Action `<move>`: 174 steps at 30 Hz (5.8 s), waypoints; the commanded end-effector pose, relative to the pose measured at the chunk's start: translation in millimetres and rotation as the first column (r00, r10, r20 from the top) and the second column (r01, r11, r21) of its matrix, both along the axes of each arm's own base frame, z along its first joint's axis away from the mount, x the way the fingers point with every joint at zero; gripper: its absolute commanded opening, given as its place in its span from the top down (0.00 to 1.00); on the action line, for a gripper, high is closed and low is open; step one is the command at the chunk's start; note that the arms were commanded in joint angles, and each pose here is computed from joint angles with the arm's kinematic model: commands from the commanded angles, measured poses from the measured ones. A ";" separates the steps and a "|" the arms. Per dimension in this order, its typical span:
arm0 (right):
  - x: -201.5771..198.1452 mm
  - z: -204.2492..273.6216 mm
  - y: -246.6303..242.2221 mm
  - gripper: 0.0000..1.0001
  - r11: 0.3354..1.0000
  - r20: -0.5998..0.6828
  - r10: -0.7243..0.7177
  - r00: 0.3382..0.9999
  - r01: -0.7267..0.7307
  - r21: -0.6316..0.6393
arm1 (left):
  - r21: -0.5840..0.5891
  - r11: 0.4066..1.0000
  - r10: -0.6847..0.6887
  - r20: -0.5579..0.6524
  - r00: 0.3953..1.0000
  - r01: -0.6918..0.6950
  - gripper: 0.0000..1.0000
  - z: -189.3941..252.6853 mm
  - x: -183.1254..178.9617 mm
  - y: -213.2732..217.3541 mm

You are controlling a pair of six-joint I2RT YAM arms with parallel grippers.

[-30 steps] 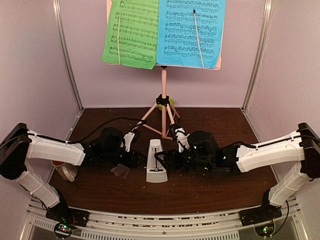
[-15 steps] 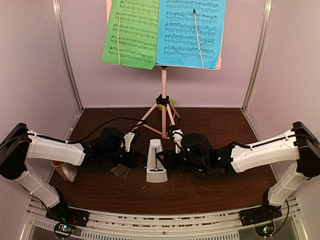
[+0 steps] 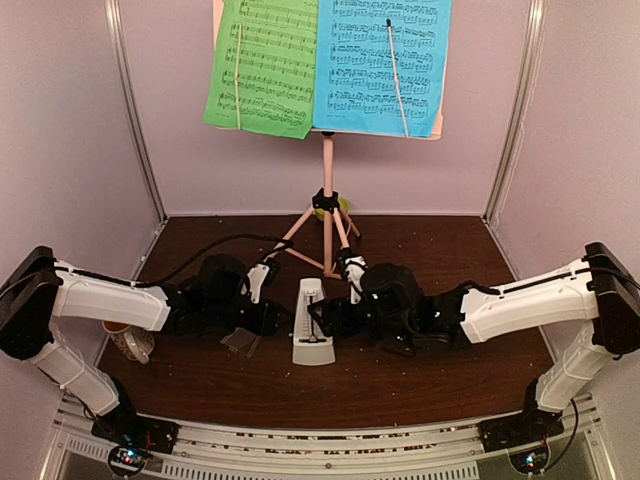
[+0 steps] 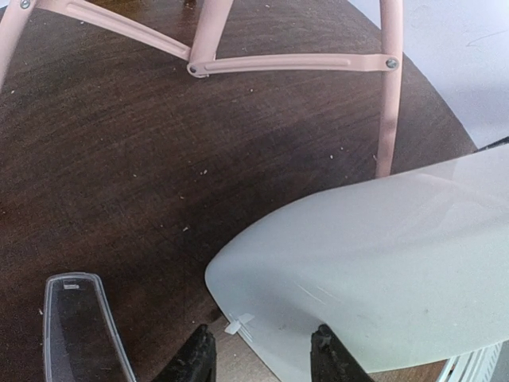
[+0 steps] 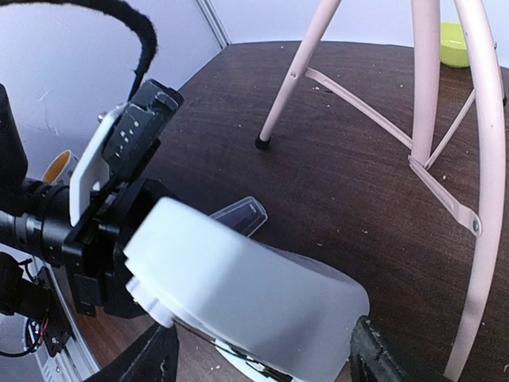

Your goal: Set up the instrument practice props

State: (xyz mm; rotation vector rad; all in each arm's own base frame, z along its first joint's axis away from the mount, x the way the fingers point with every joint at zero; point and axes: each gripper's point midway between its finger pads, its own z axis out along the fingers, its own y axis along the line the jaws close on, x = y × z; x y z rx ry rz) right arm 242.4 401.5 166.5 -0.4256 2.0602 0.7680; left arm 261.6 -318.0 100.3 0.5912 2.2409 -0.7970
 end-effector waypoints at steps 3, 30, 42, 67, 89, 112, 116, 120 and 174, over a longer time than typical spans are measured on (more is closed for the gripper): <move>10.5 11.3 7.7 0.28 0.998 0.014 -0.055 0.998 0.055 0.007 | -0.065 0.998 -0.018 0.041 0.999 0.021 0.57 19.3 3.4 -9.5; -0.4 6.6 -5.0 0.65 1.000 0.029 -0.020 0.999 0.020 0.023 | -0.057 0.998 -0.025 0.057 0.998 0.028 0.57 23.1 7.1 -12.5; -5.3 7.5 10.5 0.53 0.998 0.042 0.065 0.997 -0.066 0.022 | -0.049 0.998 -0.038 0.060 0.997 0.041 0.57 21.5 5.9 -11.9; -0.1 -2.6 -0.5 0.74 0.999 0.018 0.031 0.999 -0.032 0.013 | -0.054 0.997 -0.043 0.075 0.996 0.047 0.57 29.7 5.4 -7.8; 0.2 10.5 -23.2 0.43 0.999 0.037 -0.040 0.999 0.039 0.019 | -0.075 0.997 0.033 0.127 0.991 -0.024 0.42 55.8 -2.2 19.0; 21.1 -50.4 -84.8 0.44 0.969 -0.040 -0.219 0.975 0.212 -0.129 | -0.073 0.996 0.070 0.159 0.985 -0.059 0.39 70.9 -2.1 34.1; 21.4 -52.5 -96.3 0.44 0.964 -0.046 -0.238 0.970 0.230 -0.129 | -0.074 0.995 0.073 0.157 0.985 -0.062 0.39 70.6 -1.8 36.4; 20.7 -36.1 -106.3 0.41 0.966 -0.030 -0.239 0.970 0.235 -0.110 | -0.093 0.993 0.084 0.147 0.986 -0.070 0.39 71.4 -1.2 40.9; -30.0 5.9 -262.5 0.00 0.903 -0.043 -0.336 0.941 0.335 0.268 | -0.054 0.777 0.629 0.036 0.777 -0.627 0.02 69.0 -22.1 214.3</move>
